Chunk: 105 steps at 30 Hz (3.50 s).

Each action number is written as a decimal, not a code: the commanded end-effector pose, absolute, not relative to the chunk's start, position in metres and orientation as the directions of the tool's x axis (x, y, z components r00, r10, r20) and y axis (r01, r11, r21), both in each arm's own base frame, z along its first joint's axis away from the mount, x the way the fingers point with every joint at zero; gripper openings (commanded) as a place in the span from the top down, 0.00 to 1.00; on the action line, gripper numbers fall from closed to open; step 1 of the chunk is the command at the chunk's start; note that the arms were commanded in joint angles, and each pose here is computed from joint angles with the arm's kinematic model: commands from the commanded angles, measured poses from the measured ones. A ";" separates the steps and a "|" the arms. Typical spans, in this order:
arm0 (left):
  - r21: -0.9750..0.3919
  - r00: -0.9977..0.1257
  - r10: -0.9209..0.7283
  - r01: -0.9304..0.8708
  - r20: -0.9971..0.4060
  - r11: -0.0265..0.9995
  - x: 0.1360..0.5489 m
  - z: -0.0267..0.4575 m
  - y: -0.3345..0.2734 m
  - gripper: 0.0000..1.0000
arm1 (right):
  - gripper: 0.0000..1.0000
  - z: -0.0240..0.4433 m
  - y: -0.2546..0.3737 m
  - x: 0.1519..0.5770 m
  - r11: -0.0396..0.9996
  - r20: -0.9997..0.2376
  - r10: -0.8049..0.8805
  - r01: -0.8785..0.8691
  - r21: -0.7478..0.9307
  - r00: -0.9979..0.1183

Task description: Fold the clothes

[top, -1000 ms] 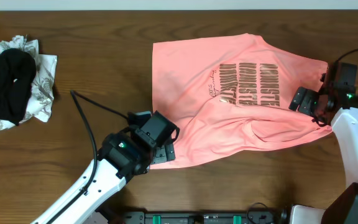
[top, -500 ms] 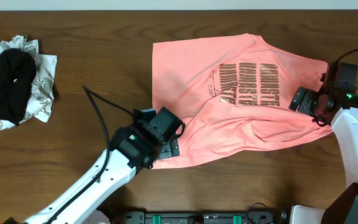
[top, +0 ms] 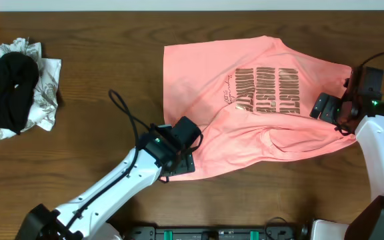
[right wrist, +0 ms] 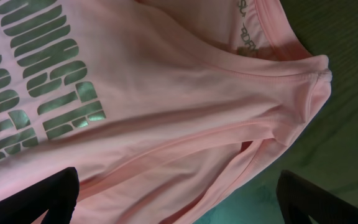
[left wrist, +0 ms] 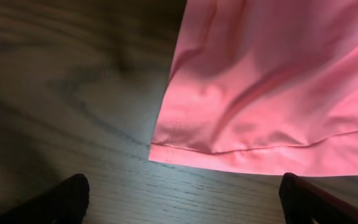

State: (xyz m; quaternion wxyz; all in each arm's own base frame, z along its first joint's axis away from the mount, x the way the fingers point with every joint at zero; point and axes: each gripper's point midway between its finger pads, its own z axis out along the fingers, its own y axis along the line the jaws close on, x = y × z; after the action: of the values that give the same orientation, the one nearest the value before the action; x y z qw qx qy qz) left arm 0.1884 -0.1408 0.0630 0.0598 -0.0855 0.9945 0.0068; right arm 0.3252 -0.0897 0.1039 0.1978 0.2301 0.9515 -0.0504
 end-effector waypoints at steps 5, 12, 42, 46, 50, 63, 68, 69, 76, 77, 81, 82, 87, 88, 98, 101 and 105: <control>-0.021 -0.981 -0.177 -0.176 -0.076 0.984 0.177 0.041 -0.142 0.02 | 0.01 0.101 -0.090 0.324 0.880 -0.391 0.434 0.474 -0.006 -0.811; -0.055 -0.979 -0.180 -0.175 -0.095 0.983 0.178 0.025 -0.145 0.02 | 0.01 0.101 -0.091 0.323 0.879 -0.393 0.434 0.477 -0.014 -0.811; -0.254 -0.873 -0.487 -0.472 0.001 0.845 0.185 0.005 -0.167 0.02 | 0.01 0.100 -0.091 0.323 0.879 -0.391 0.434 0.477 -0.015 -0.812; -0.250 -0.867 -0.498 -0.479 -0.013 0.841 0.187 0.004 -0.164 0.02 | 0.01 0.100 -0.091 0.323 0.879 -0.391 0.434 0.477 -0.015 -0.812; -0.246 -0.864 -0.502 -0.483 -0.018 0.840 0.188 0.004 -0.163 0.03 | 0.01 0.100 -0.091 0.323 0.879 -0.391 0.434 0.477 -0.015 -0.812; -0.237 -0.865 -0.502 -0.484 -0.015 0.842 0.185 0.002 -0.161 0.41 | 0.01 0.100 -0.091 0.323 0.879 -0.390 0.434 0.477 -0.014 -0.812; -0.238 -0.872 -0.489 -0.472 -0.019 0.849 0.185 0.002 -0.161 0.49 | 0.01 0.100 -0.091 0.323 0.879 -0.390 0.434 0.477 -0.014 -0.812; -0.238 -0.874 -0.486 -0.467 -0.020 0.851 0.185 0.002 -0.161 0.51 | 0.01 0.100 -0.091 0.323 0.879 -0.390 0.434 0.477 -0.015 -0.812; -0.238 -0.879 -0.476 -0.457 -0.023 0.857 0.186 0.002 -0.161 0.27 | 0.01 0.100 -0.091 0.323 0.879 -0.390 0.434 0.477 -0.015 -0.812; -0.238 -0.879 -0.475 -0.457 -0.023 0.857 0.186 0.002 -0.161 0.21 | 0.01 0.100 -0.091 0.323 0.879 -0.390 0.434 0.477 -0.015 -0.812; -0.243 -0.916 -0.396 -0.373 -0.054 0.895 0.194 0.010 -0.161 0.20 | 0.01 0.100 -0.091 0.323 0.879 -0.391 0.434 0.477 -0.015 -0.812; -0.238 -0.923 -0.379 -0.356 -0.059 0.904 0.197 0.015 -0.160 0.20 | 0.01 0.100 -0.091 0.323 0.879 -0.391 0.434 0.477 -0.015 -0.812; -0.190 -0.950 -0.307 -0.292 -0.059 0.938 0.201 0.032 -0.152 0.20 | 0.01 0.100 -0.091 0.323 0.879 -0.391 0.434 0.477 -0.015 -0.812; -0.177 -0.952 -0.301 -0.287 -0.059 0.941 0.200 0.032 -0.150 0.20 | 0.01 0.100 -0.091 0.323 0.879 -0.391 0.434 0.477 -0.014 -0.812; -0.078 -0.963 -0.265 -0.261 -0.043 0.962 0.192 0.019 -0.135 0.18 | 0.01 0.100 -0.091 0.323 0.879 -0.391 0.434 0.477 -0.014 -0.812; -0.055 -0.964 -0.265 -0.263 -0.018 0.963 0.189 0.012 -0.134 0.16 | 0.01 0.100 -0.091 0.323 0.879 -0.391 0.434 0.477 -0.015 -0.812; -0.038 -0.964 -0.264 -0.265 0.024 0.963 0.183 0.004 -0.134 0.14 | 0.01 0.100 -0.091 0.323 0.879 -0.391 0.434 0.477 -0.015 -0.812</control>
State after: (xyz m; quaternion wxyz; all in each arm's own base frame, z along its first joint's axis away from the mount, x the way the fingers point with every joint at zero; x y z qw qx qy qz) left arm 0.1828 -0.1358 0.0074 -0.0031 -0.1385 0.9899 -0.0288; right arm 0.3246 -0.0899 0.1037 0.1965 0.2303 0.9517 -0.0513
